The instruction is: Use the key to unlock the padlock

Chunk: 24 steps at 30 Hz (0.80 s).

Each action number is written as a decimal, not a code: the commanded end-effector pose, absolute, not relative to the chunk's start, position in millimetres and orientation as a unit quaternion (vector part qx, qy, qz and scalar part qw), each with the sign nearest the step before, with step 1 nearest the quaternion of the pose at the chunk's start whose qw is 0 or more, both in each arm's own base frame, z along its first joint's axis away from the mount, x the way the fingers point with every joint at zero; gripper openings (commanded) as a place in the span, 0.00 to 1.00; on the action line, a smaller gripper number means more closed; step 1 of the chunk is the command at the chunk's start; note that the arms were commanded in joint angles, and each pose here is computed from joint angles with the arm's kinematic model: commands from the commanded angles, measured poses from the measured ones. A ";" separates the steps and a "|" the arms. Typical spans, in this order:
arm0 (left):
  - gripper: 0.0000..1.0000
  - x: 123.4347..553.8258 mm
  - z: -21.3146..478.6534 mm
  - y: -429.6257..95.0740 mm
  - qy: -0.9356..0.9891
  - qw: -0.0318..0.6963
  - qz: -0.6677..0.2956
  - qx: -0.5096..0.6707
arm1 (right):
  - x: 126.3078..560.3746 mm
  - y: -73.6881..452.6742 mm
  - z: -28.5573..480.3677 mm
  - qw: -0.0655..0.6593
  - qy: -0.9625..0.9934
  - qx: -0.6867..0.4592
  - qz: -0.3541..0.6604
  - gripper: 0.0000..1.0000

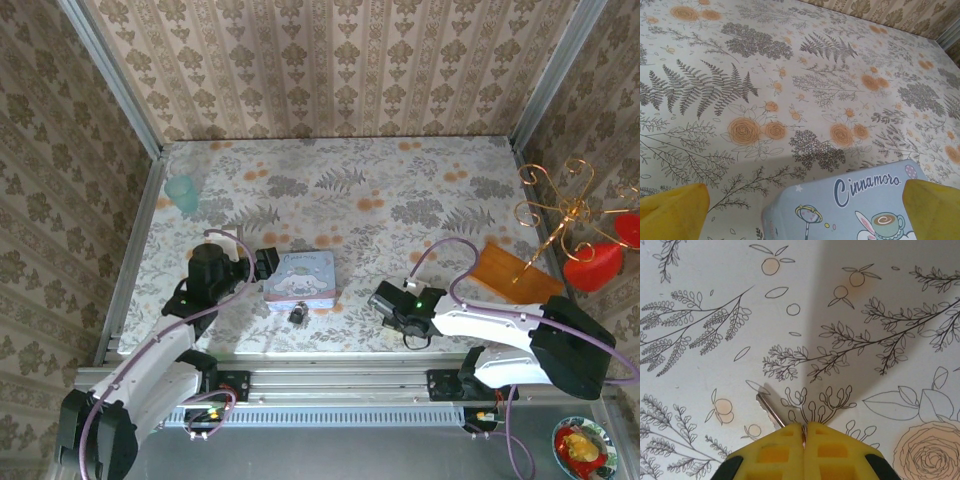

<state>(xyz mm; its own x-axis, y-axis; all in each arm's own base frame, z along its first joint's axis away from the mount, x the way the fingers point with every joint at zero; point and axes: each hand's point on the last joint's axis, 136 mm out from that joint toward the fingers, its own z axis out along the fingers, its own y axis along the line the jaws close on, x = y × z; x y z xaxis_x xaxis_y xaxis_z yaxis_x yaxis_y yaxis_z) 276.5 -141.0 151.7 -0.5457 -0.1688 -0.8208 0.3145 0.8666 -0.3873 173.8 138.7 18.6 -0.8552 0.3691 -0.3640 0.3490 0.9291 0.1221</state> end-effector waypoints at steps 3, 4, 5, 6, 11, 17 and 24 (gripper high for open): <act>1.00 279.4 157.4 -153.3 0.839 0.467 -0.270 0.065 | 182.6 142.8 40.9 0.233 0.948 0.206 0.064 0.00; 1.00 279.2 156.8 -155.5 0.839 0.465 -0.274 0.068 | 184.5 144.3 46.1 0.239 0.945 0.211 0.076 0.00; 1.00 278.9 157.0 -157.8 0.838 0.463 -0.278 0.071 | 186.0 145.2 51.0 0.245 0.941 0.215 0.085 0.00; 1.00 278.6 156.4 -160.2 0.838 0.461 -0.284 0.074 | 186.7 145.3 54.6 0.250 0.939 0.219 0.093 0.00; 1.00 273.8 165.0 -178.3 0.820 0.457 -0.329 0.101 | 201.2 157.0 82.5 0.292 0.909 0.247 0.167 0.00; 0.95 261.1 181.0 -201.0 0.785 0.463 -0.386 0.145 | 217.0 171.9 110.5 0.322 0.872 0.281 0.238 0.00; 0.88 229.1 206.1 -233.9 0.706 0.491 -0.456 0.230 | 239.8 197.7 175.9 0.364 0.821 0.290 0.330 0.00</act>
<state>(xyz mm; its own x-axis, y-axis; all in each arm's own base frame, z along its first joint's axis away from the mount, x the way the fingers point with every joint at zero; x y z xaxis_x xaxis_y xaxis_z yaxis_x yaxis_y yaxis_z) 247.8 -216.9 185.7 -0.4969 -0.1168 -0.8599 0.6565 0.5975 -0.4605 222.3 187.9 126.4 -0.6496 0.6436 -0.4047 0.2898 0.7017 0.6509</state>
